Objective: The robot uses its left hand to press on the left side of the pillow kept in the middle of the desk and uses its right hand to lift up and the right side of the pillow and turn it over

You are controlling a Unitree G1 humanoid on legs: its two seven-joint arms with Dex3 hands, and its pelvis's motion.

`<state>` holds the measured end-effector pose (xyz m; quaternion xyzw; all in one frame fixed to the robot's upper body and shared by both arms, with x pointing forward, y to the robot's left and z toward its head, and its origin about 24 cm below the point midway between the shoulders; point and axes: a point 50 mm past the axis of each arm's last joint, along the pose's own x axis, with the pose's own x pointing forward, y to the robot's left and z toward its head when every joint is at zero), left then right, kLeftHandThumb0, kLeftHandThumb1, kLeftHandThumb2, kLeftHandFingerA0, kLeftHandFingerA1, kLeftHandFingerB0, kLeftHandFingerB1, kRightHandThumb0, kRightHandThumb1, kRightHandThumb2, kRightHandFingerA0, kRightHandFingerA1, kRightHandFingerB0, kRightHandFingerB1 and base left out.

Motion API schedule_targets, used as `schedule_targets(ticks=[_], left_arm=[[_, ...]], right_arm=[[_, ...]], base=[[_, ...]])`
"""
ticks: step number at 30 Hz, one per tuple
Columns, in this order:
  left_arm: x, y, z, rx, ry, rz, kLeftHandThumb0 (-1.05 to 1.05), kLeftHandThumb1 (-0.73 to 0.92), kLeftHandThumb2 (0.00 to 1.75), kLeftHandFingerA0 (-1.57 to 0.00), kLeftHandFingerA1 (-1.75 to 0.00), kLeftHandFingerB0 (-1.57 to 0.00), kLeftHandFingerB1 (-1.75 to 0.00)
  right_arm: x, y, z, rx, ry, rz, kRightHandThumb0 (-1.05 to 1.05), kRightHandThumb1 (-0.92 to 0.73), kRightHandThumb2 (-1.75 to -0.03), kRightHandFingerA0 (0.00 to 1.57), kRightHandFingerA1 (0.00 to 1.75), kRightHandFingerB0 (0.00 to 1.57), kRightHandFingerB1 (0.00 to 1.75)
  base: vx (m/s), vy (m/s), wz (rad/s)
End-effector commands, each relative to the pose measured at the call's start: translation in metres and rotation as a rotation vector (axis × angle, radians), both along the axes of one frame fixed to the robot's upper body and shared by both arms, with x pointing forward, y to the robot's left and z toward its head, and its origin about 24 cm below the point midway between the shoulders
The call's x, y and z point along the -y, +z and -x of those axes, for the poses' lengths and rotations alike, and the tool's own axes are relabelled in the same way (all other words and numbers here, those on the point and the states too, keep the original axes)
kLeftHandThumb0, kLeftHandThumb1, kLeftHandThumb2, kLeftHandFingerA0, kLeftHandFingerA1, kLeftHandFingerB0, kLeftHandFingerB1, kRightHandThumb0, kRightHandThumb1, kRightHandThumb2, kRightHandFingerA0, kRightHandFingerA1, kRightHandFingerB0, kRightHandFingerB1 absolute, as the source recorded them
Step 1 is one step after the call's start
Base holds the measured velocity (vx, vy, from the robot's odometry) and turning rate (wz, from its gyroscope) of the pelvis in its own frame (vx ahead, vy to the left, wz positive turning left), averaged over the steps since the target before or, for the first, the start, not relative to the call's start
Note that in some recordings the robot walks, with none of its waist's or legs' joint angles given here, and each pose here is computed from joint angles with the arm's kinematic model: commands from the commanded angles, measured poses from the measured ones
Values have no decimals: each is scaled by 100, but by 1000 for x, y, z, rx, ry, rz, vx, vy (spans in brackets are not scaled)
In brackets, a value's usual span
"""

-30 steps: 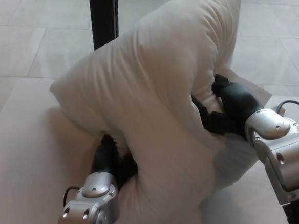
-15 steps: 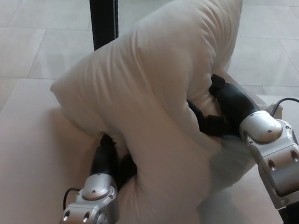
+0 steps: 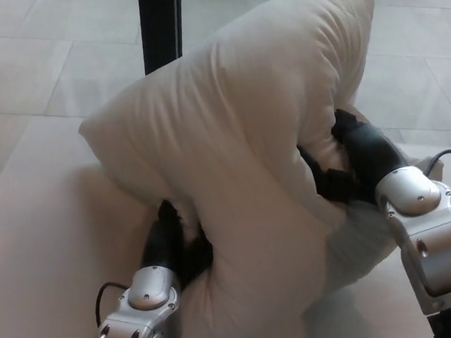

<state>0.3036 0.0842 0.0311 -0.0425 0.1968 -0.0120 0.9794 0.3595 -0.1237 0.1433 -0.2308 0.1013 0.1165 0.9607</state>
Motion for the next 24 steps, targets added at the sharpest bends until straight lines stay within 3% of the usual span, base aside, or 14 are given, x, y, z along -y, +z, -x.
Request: schedule_targets(ticks=[1,2,3,5,6,10,11,17,22,23,24], left_arm=[[32,-31,40,-224,-335,192,-71,65,59,-52,-71,0,0],[25,-30,38,-231,-309,209,-71,65,59,-52,-71,0,0],[-2,-29,37,-202,-245,210,-73,65,60,-54,-61,0,-5],[-32,-24,33,-175,-198,191,-75,65,60,-52,-62,0,-1],[-38,-24,33,-183,-182,191,-79,51,89,-51,-68,0,-10],[-89,-17,31,-184,-77,210,-73,45,86,-45,-64,0,-14],[-93,-17,32,-185,-72,191,-75,58,58,-53,-54,0,-21],[-121,-3,34,-159,-69,187,-71,59,58,-52,-55,0,-14],[-155,1,44,-116,-15,167,-79,57,60,-56,-57,0,-26],[-166,2,47,-115,9,143,-88,46,89,-44,-61,-9,-11],[-183,5,54,-107,40,133,-81,43,89,-43,-60,-5,-13]], right_arm=[[-34,-19,19,-316,290,-490,-63,-39,-79,53,65,19,45],[-27,-15,16,-299,274,-505,-63,-39,-79,53,65,19,45],[1,-1,12,-229,219,-557,-59,-57,-57,46,45,26,35],[32,13,8,-154,118,-654,-57,-54,-56,42,51,26,33],[39,15,8,-144,101,-669,-66,-46,-80,30,57,17,44],[91,23,11,-51,-49,-737,-65,-45,-80,26,55,15,41],[97,21,13,-48,-61,-749,-63,-45,-80,29,57,15,41],[141,17,29,-45,-161,-727,-63,-45,-79,28,56,19,43],[185,10,50,-44,-246,-725,-61,-46,-77,23,53,17,40],[197,10,57,-45,-281,-743,-54,-57,-58,18,44,23,30],[216,11,68,-31,-335,-744,-53,-58,-59,19,44,25,30]], base=[[0,0,0],[0,0,0],[0,0,0],[0,0,0],[0,0,0],[0,0,0],[0,0,0],[0,0,0],[0,0,0],[0,0,0],[0,0,0]])
